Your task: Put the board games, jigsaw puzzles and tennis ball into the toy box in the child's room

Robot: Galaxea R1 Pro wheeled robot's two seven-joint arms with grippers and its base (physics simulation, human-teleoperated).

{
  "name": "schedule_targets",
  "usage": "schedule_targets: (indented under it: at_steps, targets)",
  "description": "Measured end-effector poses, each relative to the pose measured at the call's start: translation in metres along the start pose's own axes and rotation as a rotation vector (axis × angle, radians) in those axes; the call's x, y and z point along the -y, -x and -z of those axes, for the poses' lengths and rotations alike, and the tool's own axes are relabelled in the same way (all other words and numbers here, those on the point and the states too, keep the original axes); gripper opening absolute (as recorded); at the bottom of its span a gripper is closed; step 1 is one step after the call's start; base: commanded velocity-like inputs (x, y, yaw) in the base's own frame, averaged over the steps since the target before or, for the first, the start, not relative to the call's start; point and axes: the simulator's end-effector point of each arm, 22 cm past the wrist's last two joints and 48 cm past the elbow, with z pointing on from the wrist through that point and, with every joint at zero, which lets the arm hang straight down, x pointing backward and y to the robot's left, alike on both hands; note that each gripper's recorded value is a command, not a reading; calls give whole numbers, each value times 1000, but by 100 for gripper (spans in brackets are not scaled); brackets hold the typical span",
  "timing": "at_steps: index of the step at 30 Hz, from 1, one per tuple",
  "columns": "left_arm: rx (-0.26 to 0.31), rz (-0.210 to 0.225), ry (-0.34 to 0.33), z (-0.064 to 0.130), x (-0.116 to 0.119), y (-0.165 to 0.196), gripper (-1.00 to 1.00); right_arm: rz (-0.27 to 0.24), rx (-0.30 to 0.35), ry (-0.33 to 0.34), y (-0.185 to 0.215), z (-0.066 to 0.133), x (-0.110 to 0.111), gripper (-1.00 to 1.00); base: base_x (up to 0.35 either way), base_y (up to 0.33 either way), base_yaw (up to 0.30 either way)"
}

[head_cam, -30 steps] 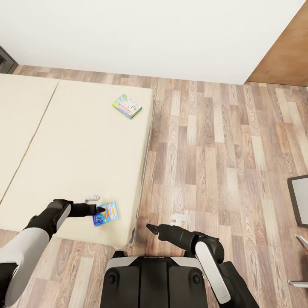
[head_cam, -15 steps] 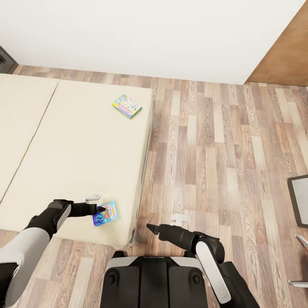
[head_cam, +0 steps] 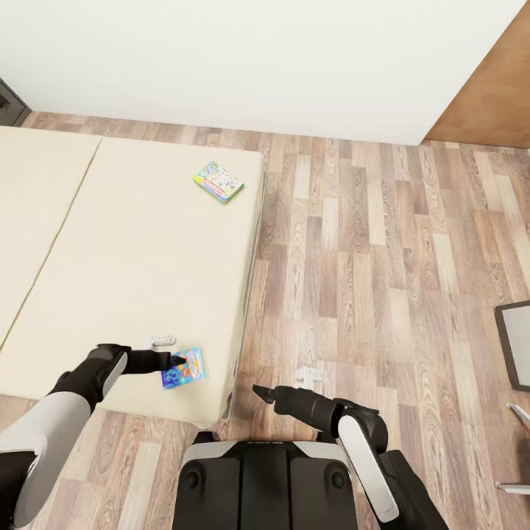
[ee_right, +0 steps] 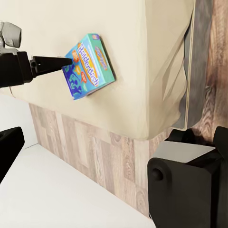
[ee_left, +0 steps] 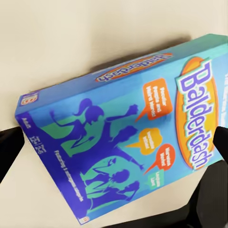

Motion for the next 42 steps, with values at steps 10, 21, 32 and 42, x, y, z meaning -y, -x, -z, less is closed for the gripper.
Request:
schedule_targets:
  at_steps: [10, 21, 32, 42]
  targets:
    - [-16, 6, -2, -7, -1, -8, 100, -10, -8, -4, -3, -2, 5, 100, 0, 0, 0]
    - [-21, 7, -2, -9, -1, -10, 100, -13, -11, -5, -5, -4, 6, 100, 0, 0, 0]
    - [-17, 8, -18, -9, 1, -9, 100, -14, -11, -4, -5, -4, 6, 100, 0, 0, 0]
    - [-17, 9, -105, -8, 20, -9, 100, -14, -11, -3, -5, -4, 6, 100, 0, 0, 0]
